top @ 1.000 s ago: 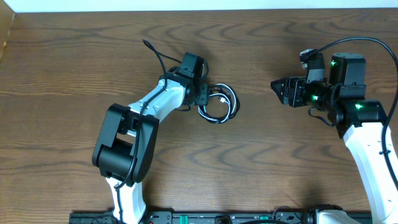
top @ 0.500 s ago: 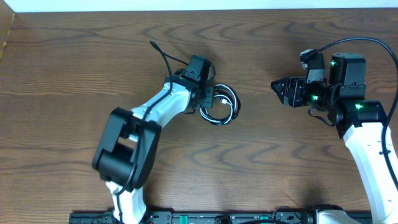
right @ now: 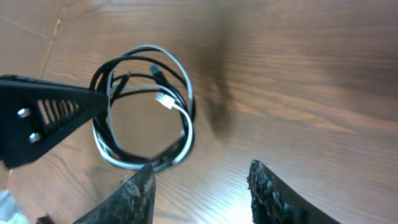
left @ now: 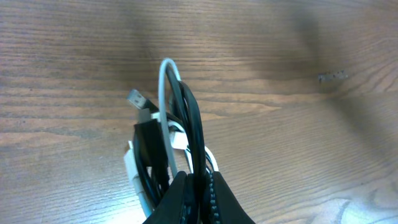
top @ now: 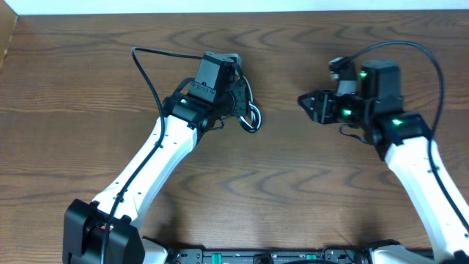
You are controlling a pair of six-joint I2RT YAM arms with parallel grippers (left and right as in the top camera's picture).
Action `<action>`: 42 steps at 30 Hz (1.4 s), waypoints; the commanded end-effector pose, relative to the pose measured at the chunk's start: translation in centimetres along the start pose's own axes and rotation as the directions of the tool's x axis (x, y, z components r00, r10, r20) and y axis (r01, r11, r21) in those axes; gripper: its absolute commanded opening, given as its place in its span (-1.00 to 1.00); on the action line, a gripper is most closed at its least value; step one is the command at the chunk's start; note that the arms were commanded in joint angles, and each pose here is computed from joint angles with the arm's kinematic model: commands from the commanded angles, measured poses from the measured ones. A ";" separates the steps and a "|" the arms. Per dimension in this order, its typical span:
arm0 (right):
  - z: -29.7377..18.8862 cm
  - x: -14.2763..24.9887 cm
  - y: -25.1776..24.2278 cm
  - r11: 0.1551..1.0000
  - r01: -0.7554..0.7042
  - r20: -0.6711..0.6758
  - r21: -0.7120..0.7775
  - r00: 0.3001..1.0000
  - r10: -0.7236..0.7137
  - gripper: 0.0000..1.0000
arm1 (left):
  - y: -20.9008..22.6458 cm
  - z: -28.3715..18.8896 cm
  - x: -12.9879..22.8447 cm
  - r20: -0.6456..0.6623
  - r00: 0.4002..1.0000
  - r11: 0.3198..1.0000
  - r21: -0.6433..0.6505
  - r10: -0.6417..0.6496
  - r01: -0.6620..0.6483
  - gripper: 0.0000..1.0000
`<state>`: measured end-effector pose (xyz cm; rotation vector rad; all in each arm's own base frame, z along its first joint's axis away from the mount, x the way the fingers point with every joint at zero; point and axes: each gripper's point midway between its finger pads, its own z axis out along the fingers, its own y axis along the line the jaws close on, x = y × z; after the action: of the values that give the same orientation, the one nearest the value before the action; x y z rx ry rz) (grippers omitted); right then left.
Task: Untangle cables
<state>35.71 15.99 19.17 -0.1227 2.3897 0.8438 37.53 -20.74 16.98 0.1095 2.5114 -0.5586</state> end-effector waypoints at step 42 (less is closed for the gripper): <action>7.5 4.0 4.7 0.732 -0.153 -0.277 -0.664 0.960 -0.051 -0.98 | 0.3 -0.1 -0.5 0.011 0.999 0.999 -0.002 -0.033 0.034 -0.85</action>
<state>37.33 24.59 10.55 -0.2770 2.4013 1.4962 37.54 -20.77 17.01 0.0832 2.5142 -0.5710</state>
